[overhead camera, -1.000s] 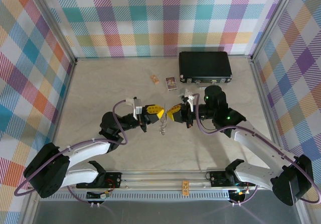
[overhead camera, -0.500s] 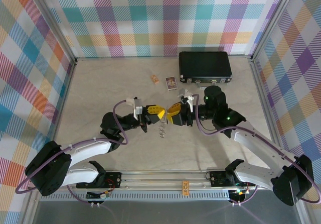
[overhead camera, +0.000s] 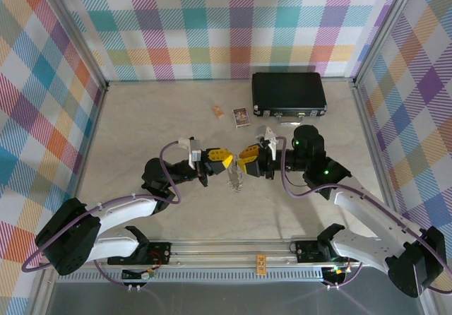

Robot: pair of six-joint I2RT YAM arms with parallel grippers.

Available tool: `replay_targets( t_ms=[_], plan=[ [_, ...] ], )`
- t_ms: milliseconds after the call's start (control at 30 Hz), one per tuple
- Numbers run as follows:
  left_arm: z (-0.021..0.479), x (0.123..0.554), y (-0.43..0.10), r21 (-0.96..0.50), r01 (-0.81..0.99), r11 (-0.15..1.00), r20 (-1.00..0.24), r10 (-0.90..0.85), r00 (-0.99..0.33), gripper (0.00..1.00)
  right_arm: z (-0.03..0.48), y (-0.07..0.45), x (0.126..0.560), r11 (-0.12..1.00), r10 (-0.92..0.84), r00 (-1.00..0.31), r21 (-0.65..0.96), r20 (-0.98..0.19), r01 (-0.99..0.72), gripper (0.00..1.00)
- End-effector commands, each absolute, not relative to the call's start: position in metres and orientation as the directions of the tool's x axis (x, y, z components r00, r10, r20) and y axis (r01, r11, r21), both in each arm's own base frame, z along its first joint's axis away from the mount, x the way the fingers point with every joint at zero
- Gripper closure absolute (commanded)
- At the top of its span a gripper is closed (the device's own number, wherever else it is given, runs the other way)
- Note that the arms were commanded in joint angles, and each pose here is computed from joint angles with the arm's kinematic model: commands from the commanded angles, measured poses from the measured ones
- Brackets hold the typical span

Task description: Put the keys on the keyring

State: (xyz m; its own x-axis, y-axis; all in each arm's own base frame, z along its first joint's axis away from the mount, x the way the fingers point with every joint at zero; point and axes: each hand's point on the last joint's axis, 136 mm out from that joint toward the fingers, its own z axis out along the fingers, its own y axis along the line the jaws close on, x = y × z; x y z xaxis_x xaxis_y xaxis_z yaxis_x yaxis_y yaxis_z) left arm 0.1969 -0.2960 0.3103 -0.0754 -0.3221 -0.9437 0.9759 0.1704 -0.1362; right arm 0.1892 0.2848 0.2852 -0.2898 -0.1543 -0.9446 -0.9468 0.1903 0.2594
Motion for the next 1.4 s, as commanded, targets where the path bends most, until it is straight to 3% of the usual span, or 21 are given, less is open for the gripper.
replay_targets(
  t_ms=[0,500,733,833,1067,1133,1167,1233,1367],
  plan=[
    [0.337,0.185,-0.294,-0.062,0.989,0.131,-0.926,-0.379,-0.008,1.00,0.303,0.291,0.189,0.148,-0.127,-0.238,0.219,-0.963,-0.965,0.72],
    [0.333,0.185,-0.298,-0.070,0.991,0.113,-0.930,-0.367,-0.024,1.00,0.311,0.296,0.184,0.083,-0.112,-0.221,0.212,-0.969,-0.974,0.77],
    [0.335,0.185,-0.297,-0.066,0.991,0.116,-0.929,-0.370,-0.018,1.00,0.306,0.299,0.182,0.052,-0.135,-0.242,0.237,-0.961,-0.970,0.86],
    [0.335,0.185,-0.297,-0.065,0.991,0.117,-0.928,-0.372,-0.017,1.00,0.305,0.299,0.179,0.039,-0.147,-0.245,0.242,-0.958,-0.969,1.00],
    [0.330,0.187,-0.294,-0.061,0.987,0.148,-0.932,-0.361,-0.003,0.99,0.303,0.293,0.176,0.066,-0.194,-0.220,0.211,-0.956,-0.975,1.00],
    [0.326,0.190,-0.293,-0.063,0.983,0.174,-0.938,-0.346,0.001,0.75,0.300,0.290,0.176,0.078,-0.225,-0.196,0.183,-0.954,-0.980,1.00],
    [0.324,0.191,-0.291,-0.064,0.980,0.188,-0.942,-0.335,0.003,0.69,0.299,0.288,0.177,0.088,-0.248,-0.191,0.174,-0.950,-0.981,1.00],
    [0.318,0.192,-0.289,-0.057,0.976,0.212,-0.953,-0.303,0.010,0.63,0.293,0.285,0.178,0.104,-0.299,-0.183,0.159,-0.936,-0.982,1.00],
    [0.300,0.197,-0.287,-0.037,0.962,0.271,-0.986,-0.166,0.009,0.63,0.283,0.277,0.181,0.126,-0.408,-0.155,0.112,-0.900,-0.986,1.00]
  ],
)
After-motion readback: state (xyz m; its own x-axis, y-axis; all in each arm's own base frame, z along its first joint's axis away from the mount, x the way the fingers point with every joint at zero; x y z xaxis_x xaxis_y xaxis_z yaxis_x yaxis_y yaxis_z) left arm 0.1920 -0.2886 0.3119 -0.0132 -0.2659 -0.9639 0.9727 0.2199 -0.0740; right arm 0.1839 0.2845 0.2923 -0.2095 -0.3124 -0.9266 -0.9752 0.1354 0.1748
